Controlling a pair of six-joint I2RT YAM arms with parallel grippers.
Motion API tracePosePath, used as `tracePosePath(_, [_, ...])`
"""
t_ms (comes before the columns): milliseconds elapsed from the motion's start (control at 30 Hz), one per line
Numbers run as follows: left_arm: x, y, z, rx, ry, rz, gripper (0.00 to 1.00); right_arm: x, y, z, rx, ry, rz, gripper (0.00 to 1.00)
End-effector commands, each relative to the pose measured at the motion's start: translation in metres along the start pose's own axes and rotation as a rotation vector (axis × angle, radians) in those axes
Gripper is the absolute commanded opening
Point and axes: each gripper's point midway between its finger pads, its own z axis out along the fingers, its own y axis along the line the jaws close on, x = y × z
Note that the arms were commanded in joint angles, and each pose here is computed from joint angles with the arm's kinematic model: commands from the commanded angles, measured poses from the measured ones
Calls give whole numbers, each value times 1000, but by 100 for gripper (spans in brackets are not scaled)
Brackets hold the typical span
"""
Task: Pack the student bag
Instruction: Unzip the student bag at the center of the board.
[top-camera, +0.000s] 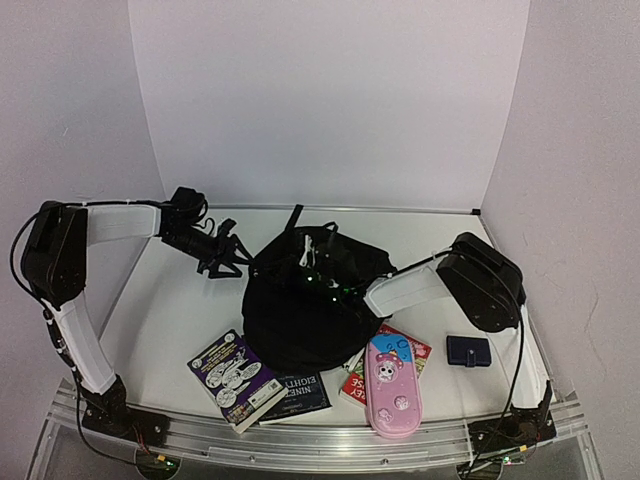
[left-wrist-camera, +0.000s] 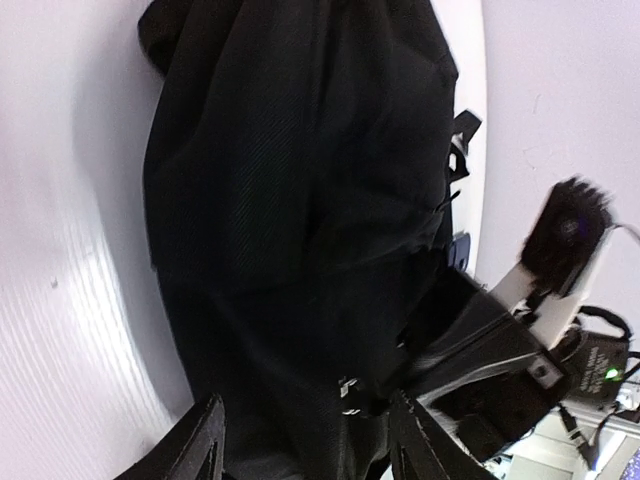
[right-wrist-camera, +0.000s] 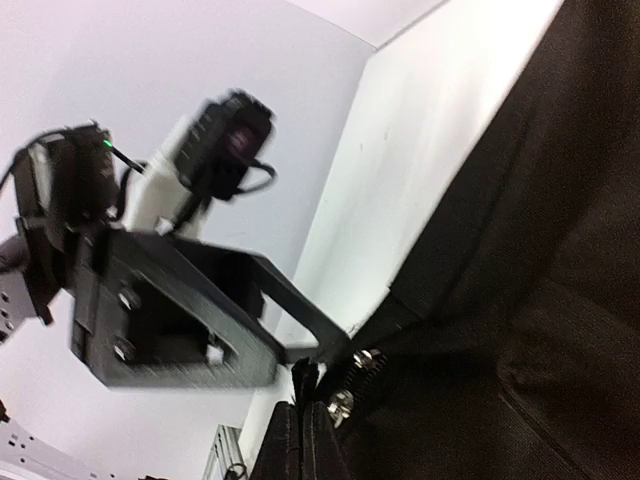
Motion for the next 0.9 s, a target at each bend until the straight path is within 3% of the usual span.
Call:
tracePosePath(0, [-23,-9,0,22,-46,-3,59,-9,45,-12,-120,-28,-29,0])
tracePosePath(200, [-26,-1,15,10,0,-26,65,-5,49,-11,-136,-20,-34,0])
tracePosePath(367, [-20,4,30,-19,37,-9,65,-1,48,-9,-139,-10,-35,0])
tracePosePath(667, [-18,-1,39,44,70,-10,13,12,51,-9,-119,13,-83,0])
tracePosePath(767, [-17,-2,39,56,76,-5,4,19,53,-9,-95,26,-126,0])
tracePosePath(867, [-17,-4,36,50,71,13,0,26,63,-11,-93,35,-171,0])
